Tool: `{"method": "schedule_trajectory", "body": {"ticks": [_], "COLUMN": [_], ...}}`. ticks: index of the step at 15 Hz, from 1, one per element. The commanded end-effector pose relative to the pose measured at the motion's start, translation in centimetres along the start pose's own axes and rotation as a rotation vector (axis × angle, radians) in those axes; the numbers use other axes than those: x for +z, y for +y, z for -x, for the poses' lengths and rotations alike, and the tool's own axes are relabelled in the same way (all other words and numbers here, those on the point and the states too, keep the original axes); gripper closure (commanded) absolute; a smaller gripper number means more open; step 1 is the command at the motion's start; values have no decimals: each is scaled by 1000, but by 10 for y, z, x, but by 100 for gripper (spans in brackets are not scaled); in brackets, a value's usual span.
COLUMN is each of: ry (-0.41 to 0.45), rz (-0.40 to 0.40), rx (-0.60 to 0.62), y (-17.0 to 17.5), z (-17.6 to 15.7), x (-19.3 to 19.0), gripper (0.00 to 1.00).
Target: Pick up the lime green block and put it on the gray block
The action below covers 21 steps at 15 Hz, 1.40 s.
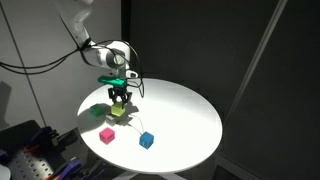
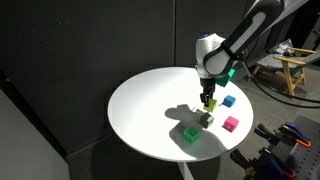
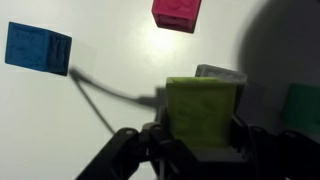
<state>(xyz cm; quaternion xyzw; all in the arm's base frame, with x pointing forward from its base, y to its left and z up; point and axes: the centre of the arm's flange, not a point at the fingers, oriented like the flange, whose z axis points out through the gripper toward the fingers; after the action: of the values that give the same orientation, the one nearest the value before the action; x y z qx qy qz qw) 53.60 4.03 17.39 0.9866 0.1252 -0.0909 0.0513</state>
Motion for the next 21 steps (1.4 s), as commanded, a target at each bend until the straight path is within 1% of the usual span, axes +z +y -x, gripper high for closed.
{"method": "schedule_trajectory", "body": {"ticks": [1,10,21], "ry": [-11,-20,-36], "rz": [12,-3,-17], "rx": [-4,68,164], "y": [-8,-18,-35], "z": [15,24,16], "x": [-10,-9,-5], "gripper": [69,69,69]}}
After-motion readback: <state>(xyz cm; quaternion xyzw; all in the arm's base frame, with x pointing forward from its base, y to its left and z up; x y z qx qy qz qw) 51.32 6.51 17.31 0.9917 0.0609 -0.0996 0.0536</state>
